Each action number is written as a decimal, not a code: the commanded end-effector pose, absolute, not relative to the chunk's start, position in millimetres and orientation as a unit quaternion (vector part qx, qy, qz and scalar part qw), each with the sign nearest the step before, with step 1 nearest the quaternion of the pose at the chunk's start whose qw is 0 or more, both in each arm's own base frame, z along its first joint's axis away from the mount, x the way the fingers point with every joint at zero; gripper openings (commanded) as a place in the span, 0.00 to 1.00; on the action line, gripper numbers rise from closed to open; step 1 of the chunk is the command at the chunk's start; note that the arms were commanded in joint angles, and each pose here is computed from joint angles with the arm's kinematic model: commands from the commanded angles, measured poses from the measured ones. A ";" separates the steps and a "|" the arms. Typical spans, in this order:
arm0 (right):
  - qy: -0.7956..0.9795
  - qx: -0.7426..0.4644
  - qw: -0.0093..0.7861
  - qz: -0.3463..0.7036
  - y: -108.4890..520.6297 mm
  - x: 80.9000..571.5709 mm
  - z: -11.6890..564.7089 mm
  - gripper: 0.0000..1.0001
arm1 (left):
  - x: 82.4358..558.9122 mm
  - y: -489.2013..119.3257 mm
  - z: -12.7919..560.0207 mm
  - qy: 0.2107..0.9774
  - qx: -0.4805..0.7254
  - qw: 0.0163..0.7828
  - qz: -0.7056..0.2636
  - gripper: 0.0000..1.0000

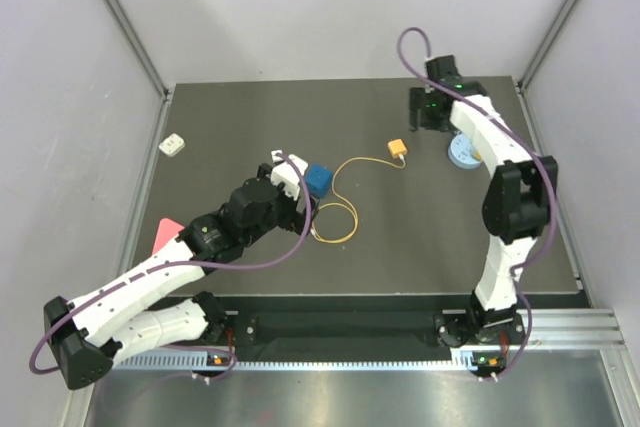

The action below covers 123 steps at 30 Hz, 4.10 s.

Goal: Insert the plug

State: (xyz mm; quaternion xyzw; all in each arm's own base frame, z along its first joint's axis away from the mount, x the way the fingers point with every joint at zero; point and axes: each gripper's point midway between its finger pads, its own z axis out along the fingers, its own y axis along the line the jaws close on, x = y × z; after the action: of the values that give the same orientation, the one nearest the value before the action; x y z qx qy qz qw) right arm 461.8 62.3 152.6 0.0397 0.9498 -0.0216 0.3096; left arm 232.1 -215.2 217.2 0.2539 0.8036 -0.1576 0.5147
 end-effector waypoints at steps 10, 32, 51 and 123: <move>0.947 -0.098 0.302 0.039 144.0 508.2 78.9 0.67 | 211.4 -250.6 246.3 0.794 0.241 0.485 -0.277 0.86; 0.882 -0.193 0.424 0.077 151.8 457.8 151.1 0.00 | 207.9 -262.8 369.3 0.768 0.141 0.412 -0.470 0.83; 0.717 -0.377 0.556 0.185 250.2 284.9 284.6 0.00 | 264.4 -284.8 315.0 0.772 0.183 0.316 -0.520 0.71; 0.573 -0.049 0.544 0.611 226.8 237.6 401.6 0.66 | 237.4 -304.7 404.3 0.482 0.178 0.317 -0.797 0.00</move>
State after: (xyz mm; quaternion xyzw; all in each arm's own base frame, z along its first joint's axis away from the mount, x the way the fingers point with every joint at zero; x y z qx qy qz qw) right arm 243.4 228.5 367.0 -0.0564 0.6279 0.5696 0.5273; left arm 248.7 -313.9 377.8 0.1513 0.5456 -0.7759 0.2781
